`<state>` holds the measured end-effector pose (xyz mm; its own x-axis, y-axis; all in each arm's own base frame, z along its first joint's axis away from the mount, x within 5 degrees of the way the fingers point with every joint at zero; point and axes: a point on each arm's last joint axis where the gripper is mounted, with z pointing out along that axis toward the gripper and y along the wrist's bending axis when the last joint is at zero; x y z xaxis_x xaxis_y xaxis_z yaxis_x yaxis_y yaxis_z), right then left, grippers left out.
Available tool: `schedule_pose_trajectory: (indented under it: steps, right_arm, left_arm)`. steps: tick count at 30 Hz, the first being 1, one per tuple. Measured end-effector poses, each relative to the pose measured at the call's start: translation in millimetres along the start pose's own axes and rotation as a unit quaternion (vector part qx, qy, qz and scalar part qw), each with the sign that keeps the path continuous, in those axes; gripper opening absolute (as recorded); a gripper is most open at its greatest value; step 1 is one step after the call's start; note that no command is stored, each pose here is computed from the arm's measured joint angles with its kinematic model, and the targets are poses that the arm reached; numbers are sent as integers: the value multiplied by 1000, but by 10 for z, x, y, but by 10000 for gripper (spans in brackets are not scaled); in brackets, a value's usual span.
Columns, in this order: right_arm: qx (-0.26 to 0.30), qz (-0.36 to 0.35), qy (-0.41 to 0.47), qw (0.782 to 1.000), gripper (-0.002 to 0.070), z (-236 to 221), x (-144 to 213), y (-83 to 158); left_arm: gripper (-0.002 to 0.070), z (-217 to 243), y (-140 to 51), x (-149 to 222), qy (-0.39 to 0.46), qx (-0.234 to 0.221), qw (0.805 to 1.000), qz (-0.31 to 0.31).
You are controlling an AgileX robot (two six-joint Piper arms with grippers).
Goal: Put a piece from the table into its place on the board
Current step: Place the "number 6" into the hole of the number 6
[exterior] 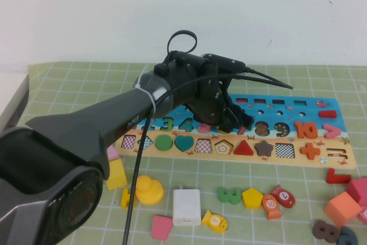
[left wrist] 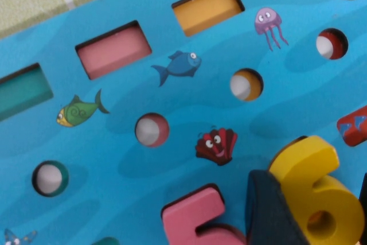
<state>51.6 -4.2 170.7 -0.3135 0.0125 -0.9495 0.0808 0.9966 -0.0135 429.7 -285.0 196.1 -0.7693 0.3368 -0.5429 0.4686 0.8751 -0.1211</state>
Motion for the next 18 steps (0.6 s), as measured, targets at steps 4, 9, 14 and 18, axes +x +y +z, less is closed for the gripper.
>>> schedule_pose_trajectory:
  steps: [4, 9, 14, 18]
  right_arm:
    - [0, 0, 0, 1000, 4, 0, 0, 0]
    - [0, 0, 0, 1000, 4, 0, 0, 0]
    - [0, 0, 0, 1000, 4, 0, 0, 0]
    - [0, 0, 0, 1000, 4, 0, 0, 0]
  left_arm:
    - [276, 0, -1, 4, 2, 1, 1000, -1]
    - [276, -3, -3, 0, 1, 1, 1000, -2]
    - [284, -3, -4, 3, 3, 2, 1000, -6]
    - [349, -3, -4, 7, 5, 2, 1000, -7]
